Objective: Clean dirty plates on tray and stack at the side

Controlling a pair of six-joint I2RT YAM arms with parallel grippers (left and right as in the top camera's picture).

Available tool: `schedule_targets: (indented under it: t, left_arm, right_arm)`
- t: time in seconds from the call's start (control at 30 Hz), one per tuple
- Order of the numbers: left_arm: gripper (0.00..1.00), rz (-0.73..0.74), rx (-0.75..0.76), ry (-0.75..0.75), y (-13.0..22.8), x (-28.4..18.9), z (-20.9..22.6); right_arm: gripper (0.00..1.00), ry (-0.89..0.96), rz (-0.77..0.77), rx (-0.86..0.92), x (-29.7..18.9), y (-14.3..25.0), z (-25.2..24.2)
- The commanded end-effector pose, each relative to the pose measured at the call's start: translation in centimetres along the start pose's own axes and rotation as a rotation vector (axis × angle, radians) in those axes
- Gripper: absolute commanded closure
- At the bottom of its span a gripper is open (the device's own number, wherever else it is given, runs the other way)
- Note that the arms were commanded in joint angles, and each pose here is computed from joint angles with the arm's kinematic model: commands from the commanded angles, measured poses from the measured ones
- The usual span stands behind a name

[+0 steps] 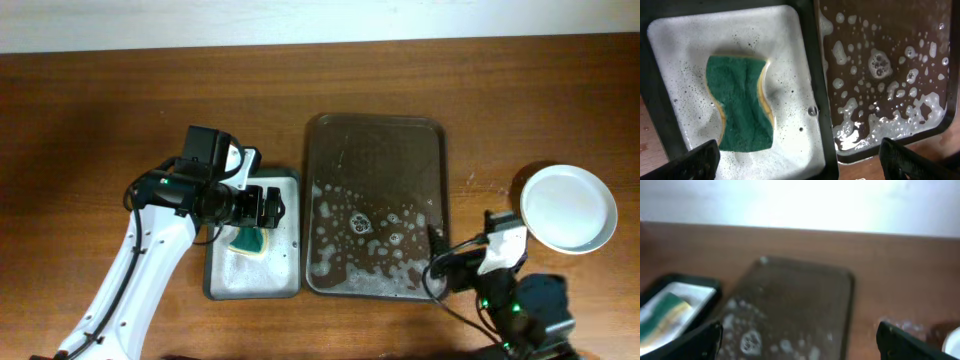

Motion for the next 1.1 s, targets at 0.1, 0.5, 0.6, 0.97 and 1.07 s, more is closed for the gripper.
schedule_targets:
  t: [0.1, 0.5, 0.6, 0.97, 1.07]
  left_arm:
    - [0.00, -0.008, 0.016, 0.007, 0.0, -0.2, 0.0]
    - [0.00, -0.008, 0.016, 0.007, 0.0, -0.2, 0.0]
    - [0.00, -0.008, 0.016, 0.007, 0.0, -0.2, 0.0]
    - [0.00, -0.857, 0.180, -0.074, 9.2, -5.1, 1.3]
    - [0.00, -1.068, 0.184, -0.102, 12.5, -3.9, 3.0]
  right_arm:
    - [0.01, 0.023, -0.121, 0.002, 2.5, 7.0, -0.6]
    - [0.01, 0.017, -0.216, 0.004, 3.2, 7.0, -0.6]
    - [0.01, 0.017, -0.216, 0.004, 3.2, 7.0, -0.6]
    - [0.01, 0.017, -0.216, 0.004, 3.2, 7.0, -0.6]
    - [0.01, 0.017, -0.216, 0.004, 3.2, 7.0, -0.6]
Point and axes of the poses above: each gripper's point midway between its finger pads, its own x axis out along the fingers, its own z axis along the line the jaws close on, y = z × x, the point moved 10 cm from there along -x, back along the fingers, and after that the axes turned 1 degree about -x, right-handed, at the moved point
